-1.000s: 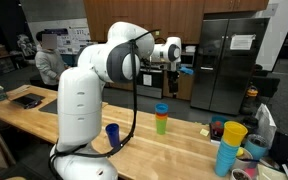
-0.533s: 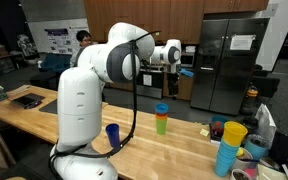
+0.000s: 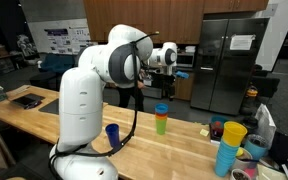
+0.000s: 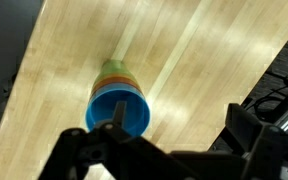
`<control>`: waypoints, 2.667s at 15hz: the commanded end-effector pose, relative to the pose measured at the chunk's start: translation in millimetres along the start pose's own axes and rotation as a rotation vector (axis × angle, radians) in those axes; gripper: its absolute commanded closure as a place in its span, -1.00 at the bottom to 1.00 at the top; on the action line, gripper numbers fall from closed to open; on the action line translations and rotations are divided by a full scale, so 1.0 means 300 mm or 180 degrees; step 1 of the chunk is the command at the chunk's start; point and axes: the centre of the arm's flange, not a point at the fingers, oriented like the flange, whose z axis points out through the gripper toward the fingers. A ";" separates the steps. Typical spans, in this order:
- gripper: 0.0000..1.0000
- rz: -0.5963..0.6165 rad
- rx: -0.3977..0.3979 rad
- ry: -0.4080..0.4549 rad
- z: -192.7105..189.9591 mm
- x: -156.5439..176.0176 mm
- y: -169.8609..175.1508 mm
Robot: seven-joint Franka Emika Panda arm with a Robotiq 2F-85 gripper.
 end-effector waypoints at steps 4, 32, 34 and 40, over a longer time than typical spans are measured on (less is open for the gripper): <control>-1.00 -0.0443 0.0251 -0.0026 0.050 0.162 0.075; -1.00 -0.1873 0.0892 -0.0351 0.412 0.780 -0.171; -1.00 -0.1934 0.0888 -0.0382 0.417 0.828 -0.155; -1.00 -0.2182 0.0854 -0.0482 0.395 0.973 -0.112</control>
